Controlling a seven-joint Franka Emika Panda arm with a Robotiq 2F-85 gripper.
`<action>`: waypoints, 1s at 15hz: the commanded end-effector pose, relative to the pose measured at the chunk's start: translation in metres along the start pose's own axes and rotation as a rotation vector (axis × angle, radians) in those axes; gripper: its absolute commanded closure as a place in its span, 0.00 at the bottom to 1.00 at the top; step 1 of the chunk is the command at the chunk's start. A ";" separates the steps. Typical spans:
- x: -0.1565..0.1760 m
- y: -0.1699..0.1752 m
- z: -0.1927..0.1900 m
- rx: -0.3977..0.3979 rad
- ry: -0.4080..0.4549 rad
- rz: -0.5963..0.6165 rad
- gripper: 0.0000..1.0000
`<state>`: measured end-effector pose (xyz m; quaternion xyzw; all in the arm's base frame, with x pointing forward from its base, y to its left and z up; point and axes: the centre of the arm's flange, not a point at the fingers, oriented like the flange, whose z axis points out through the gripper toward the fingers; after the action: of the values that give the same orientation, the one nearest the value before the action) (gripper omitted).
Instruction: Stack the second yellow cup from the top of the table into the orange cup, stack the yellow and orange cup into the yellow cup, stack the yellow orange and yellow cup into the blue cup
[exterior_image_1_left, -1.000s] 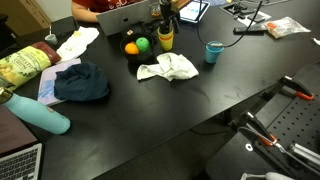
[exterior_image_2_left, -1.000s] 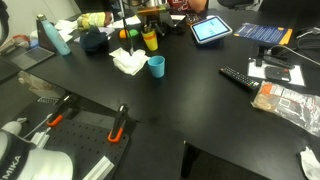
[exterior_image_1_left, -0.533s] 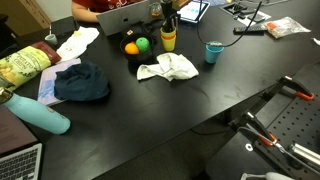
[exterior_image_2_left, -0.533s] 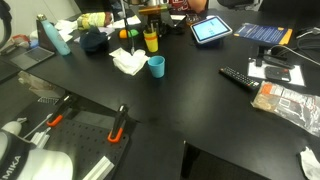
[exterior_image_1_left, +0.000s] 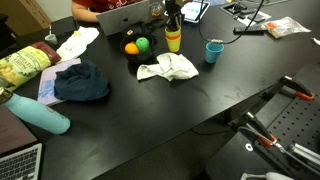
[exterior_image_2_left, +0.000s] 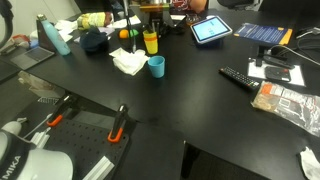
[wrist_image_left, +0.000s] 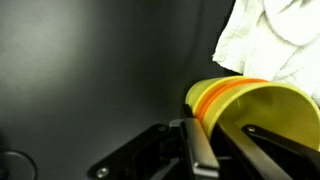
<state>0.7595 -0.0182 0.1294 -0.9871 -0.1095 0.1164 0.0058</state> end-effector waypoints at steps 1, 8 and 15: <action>-0.025 0.012 -0.028 0.056 -0.001 0.034 0.97; -0.102 0.030 -0.072 0.034 0.046 0.121 0.97; -0.149 0.035 -0.094 -0.032 0.119 0.233 0.97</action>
<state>0.7190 -0.0856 0.2342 -0.9970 -0.0216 0.0738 -0.0014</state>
